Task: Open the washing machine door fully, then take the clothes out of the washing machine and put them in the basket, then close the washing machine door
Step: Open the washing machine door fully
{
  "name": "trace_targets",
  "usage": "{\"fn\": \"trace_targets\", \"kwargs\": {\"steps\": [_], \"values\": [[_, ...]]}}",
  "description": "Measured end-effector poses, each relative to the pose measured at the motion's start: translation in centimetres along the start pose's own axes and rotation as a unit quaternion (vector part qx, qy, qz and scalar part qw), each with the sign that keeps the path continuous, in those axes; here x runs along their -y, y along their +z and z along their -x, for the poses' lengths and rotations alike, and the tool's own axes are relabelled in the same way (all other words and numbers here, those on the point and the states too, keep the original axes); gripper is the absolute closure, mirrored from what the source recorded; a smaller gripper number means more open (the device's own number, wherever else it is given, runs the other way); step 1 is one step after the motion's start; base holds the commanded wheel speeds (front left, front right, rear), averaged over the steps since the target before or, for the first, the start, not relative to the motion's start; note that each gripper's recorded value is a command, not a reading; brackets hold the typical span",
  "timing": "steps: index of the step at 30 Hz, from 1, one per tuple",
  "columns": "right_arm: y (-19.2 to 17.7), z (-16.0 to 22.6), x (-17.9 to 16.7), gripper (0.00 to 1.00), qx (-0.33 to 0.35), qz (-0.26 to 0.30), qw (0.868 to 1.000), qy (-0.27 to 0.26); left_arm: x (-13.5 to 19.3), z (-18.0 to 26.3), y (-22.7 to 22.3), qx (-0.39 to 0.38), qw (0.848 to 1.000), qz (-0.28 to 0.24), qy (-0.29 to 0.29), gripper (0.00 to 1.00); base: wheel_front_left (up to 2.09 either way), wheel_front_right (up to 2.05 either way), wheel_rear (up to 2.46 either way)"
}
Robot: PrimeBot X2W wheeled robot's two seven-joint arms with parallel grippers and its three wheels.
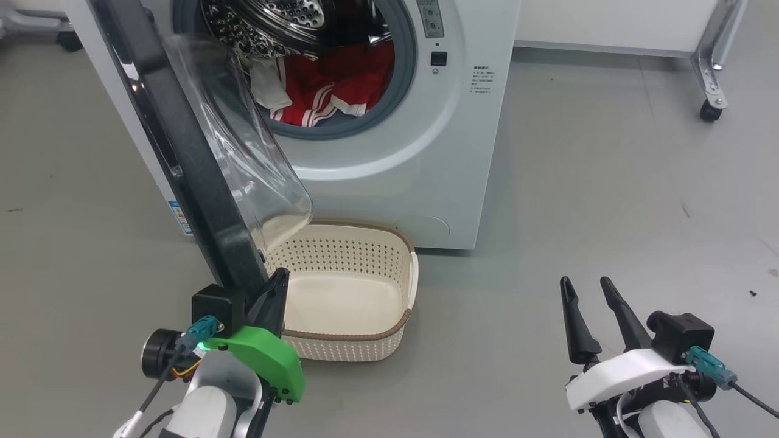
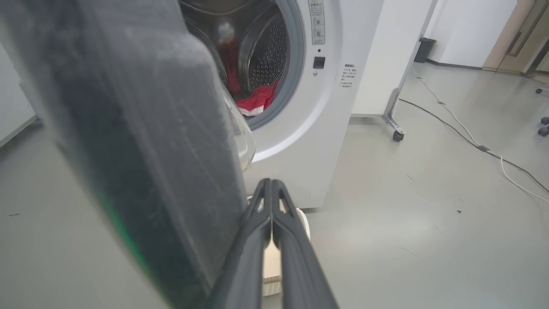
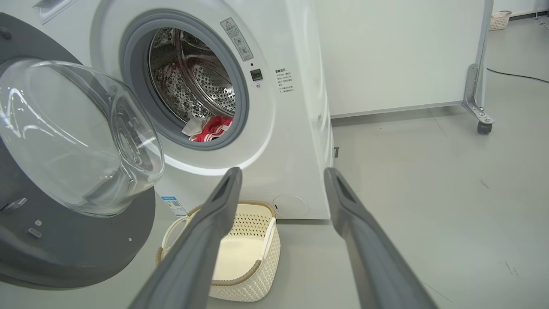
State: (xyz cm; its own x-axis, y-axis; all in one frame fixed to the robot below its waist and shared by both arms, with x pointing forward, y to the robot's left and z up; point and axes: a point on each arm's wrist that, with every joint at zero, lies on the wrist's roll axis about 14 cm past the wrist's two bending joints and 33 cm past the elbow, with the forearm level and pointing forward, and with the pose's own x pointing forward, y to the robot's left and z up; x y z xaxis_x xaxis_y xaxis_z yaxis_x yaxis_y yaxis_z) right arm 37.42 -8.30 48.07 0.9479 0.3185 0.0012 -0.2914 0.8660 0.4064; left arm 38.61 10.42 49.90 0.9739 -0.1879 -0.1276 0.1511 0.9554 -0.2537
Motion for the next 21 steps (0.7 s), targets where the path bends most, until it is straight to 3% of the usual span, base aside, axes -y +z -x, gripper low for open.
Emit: {"fn": "trace_targets", "kwargs": {"steps": [21], "values": [[-2.0,-1.5,-3.5,0.00,-0.032,0.000,0.998,0.058,-4.9,2.5,1.1,0.028,0.996,0.022,0.077,1.00,0.00,0.00,0.00]]}}
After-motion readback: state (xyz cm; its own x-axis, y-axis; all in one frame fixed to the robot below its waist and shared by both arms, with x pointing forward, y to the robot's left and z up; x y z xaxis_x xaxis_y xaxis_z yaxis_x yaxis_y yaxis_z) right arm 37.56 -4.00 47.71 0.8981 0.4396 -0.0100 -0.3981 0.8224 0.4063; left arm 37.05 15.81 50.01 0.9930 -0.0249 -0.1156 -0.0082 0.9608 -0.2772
